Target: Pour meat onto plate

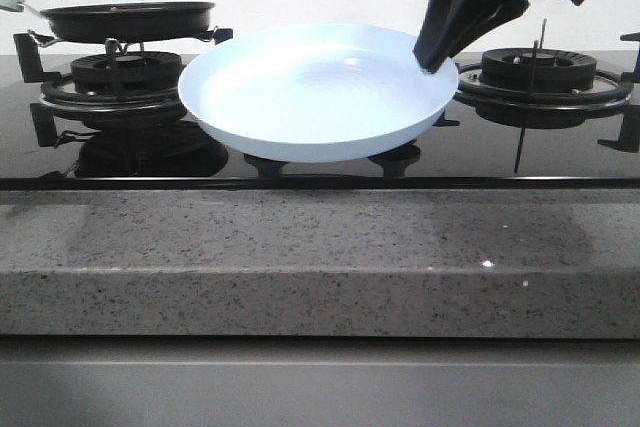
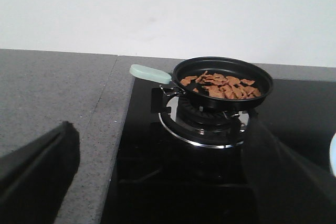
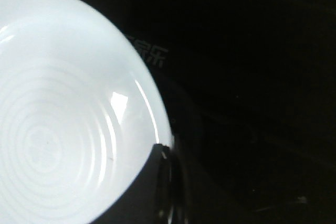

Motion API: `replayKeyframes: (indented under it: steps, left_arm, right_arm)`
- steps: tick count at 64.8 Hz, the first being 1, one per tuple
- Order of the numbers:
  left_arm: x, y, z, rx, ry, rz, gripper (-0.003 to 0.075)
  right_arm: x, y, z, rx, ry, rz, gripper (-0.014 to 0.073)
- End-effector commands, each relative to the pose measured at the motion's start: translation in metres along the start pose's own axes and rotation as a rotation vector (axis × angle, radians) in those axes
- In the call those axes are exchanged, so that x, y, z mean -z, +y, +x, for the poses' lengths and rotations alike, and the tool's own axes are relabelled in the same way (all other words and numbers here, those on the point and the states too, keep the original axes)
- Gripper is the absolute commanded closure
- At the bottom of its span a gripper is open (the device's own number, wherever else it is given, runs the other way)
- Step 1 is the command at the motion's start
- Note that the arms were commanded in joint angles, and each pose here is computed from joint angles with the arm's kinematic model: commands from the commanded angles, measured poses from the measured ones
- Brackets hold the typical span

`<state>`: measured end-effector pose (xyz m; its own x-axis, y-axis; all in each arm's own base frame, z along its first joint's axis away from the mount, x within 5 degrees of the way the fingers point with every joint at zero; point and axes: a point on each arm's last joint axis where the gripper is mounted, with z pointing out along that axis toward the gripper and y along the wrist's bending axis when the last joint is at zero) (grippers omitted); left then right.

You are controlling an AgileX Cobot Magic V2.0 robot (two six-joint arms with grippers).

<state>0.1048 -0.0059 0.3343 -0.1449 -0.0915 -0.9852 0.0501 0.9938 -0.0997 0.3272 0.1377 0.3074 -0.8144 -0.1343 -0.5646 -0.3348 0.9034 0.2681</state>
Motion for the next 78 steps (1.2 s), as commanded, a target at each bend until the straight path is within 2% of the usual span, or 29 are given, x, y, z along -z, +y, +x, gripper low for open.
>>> replayKeyframes:
  steps: [1, 10, 17, 26, 41, 46, 57, 66, 71, 78]
  left_arm:
    - [0.001, -0.003, -0.017, 0.087, -0.096, 0.022, 0.0101]
    - [-0.003, -0.01, -0.018, 0.27, -0.005, 0.095, 0.0101]
    - [-0.019, -0.017, -0.022, 0.377, 0.123, 0.15, 0.0101]
    - [-0.053, -0.019, -0.028, 0.407, 0.242, 0.149, 0.0101]
    - [-0.109, -0.017, -0.05, 0.416, 0.315, 0.132, 0.0101]
    - [-0.128, -0.013, -0.062, 0.433, 0.328, 0.123, 0.0101]
    - [-0.167, 0.008, -0.077, 0.577, 0.392, 0.134, 0.0101]
    - [-0.193, 0.022, -0.071, 0.732, 0.439, 0.254, 0.0101]
    - [-0.204, 0.031, -0.064, 0.807, 0.439, 0.273, 0.0101]
    - [-0.217, 0.043, -0.054, 0.859, 0.448, 0.243, 0.0101]
  right_arm:
    - [0.025, 0.009, -0.013, 0.009, -0.126, -0.026, 0.0664]
    - [0.025, 0.009, -0.013, 0.009, -0.126, -0.026, 0.0664]
    - [0.025, 0.009, -0.013, 0.009, -0.125, -0.026, 0.0664]
    - [0.025, 0.009, -0.013, 0.009, -0.125, -0.026, 0.0664]
    - [0.025, 0.009, -0.013, 0.009, -0.125, -0.026, 0.0664]
    - [0.025, 0.009, -0.013, 0.009, -0.125, -0.026, 0.0664]
    - [0.025, 0.009, -0.013, 0.009, -0.125, -0.026, 0.0664]
    - [0.025, 0.009, -0.013, 0.009, -0.125, -0.026, 0.0664]
    - [0.025, 0.009, -0.013, 0.009, -0.125, -0.026, 0.0664]
    - [0.025, 0.009, -0.013, 0.009, -0.125, -0.026, 0.0664]
